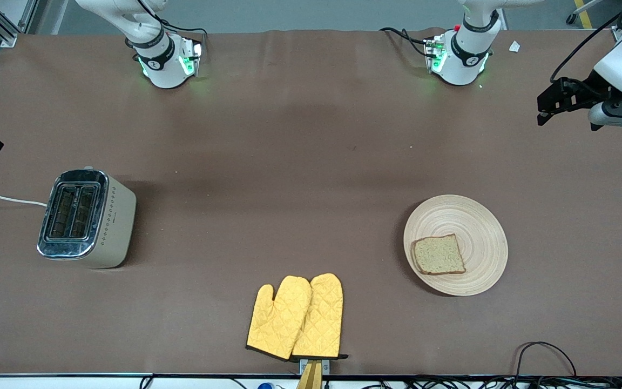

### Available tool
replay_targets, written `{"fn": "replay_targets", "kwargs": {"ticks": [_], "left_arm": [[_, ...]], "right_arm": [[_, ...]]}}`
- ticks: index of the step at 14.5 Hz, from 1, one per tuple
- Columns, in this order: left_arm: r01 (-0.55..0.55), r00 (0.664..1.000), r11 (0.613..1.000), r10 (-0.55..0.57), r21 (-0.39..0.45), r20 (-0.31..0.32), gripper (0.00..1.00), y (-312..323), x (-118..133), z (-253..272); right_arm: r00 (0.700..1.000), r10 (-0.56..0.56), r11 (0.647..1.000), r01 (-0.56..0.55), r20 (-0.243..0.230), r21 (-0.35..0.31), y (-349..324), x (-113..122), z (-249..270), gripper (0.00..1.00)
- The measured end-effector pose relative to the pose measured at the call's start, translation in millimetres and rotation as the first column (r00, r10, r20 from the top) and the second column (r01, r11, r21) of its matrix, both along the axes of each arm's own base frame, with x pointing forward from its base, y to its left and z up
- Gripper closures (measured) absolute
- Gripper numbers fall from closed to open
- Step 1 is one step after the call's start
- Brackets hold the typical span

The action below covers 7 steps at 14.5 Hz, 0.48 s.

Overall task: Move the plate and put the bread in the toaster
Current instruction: 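Move the left gripper down to the wooden plate's rim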

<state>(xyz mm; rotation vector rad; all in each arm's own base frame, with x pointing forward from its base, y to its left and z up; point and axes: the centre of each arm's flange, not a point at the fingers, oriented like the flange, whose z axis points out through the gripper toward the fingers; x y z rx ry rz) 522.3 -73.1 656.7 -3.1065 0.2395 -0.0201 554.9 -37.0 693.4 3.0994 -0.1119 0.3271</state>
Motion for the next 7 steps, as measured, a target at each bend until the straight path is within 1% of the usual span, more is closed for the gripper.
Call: {"fn": "replay_targets", "kwargs": {"ticks": [3,4,6,7], "left_arm": [[-0.008,1.000,1.000,0.008,0.000,-0.009,0.00,4,4,-5],[-0.012,1.000,1.000,0.012,-0.002,-0.011,0.00,7,10,-8],[-0.039,0.999,0.999,0.038,-0.014,-0.020,0.00,22,33,-19],[-0.062,0.997,0.997,0.060,-0.040,-0.042,0.00,33,47,-32]], "right_arm": [[1.000,-0.001,1.000,0.001,0.001,-0.001,0,3,1,0.00],[1.000,-0.001,1.000,0.001,0.000,0.000,0,3,1,0.00],[1.000,-0.001,1.000,0.001,-0.003,0.000,-1,3,0,0.00],[1.000,-0.002,1.000,0.002,-0.003,0.000,-1,3,0,0.00]]}}
